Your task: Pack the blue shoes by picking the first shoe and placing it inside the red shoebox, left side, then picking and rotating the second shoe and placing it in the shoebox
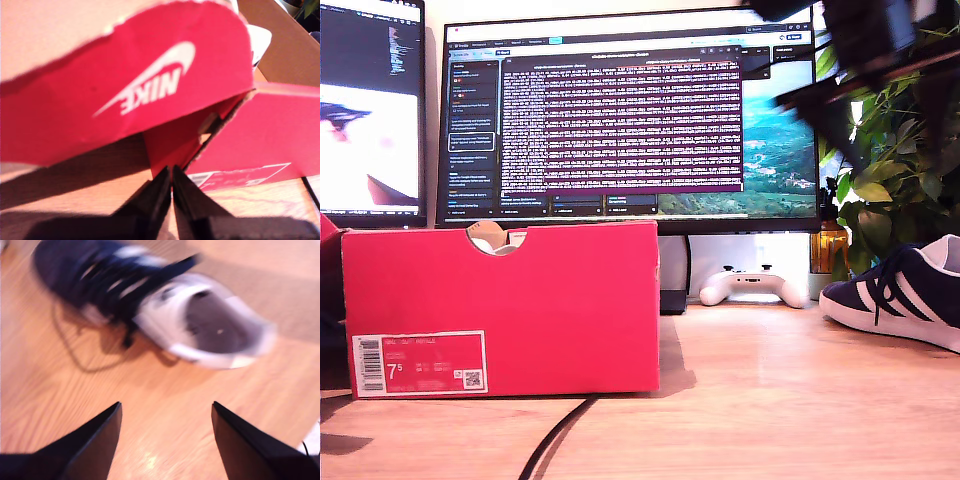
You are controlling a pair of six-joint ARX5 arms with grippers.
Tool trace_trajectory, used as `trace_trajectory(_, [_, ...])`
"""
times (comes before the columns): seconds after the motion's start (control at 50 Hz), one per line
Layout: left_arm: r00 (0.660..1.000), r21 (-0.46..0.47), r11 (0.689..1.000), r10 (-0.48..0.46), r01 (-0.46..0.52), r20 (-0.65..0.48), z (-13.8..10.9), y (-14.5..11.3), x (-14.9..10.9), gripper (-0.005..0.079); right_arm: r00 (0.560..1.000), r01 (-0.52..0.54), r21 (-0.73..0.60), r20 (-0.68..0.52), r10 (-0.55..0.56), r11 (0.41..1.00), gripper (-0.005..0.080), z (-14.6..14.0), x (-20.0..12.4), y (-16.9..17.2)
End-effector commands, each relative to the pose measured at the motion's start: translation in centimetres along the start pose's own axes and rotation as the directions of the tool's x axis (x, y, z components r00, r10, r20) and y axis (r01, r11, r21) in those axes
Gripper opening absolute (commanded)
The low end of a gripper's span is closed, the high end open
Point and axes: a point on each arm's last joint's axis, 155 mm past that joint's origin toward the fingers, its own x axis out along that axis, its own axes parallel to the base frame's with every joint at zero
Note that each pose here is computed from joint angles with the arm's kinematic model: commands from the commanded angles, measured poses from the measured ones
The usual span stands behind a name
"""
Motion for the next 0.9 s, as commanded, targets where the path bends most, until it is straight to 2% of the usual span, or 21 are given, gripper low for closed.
trace_trajectory(0.0, [0.999, -0.004, 1.0, 0.007, -0.007, -0.033, -1.5, 0.3, -0.3, -0.0021, 0.999, 0.034, 0.028, -0.004, -0.034, 0.999, 0.0523, 0.0, 0.8, -1.4])
trace_trajectory(0.22, [0.999, -0.005, 1.0, 0.007, -0.007, -0.034, -1.5, 0.3, -0.3, -0.0021, 0.994, 0.108, 0.093, -0.026, -0.106, 0.99, 0.0523, 0.3, 2.5, -4.4])
trace_trajectory(0.88, [0.999, -0.004, 1.0, 0.007, -0.007, -0.034, -1.5, 0.3, -0.3, -0.0021, 0.967, 0.252, 0.247, -0.093, -0.236, 0.936, 0.0522, 1.1, 5.9, -9.0])
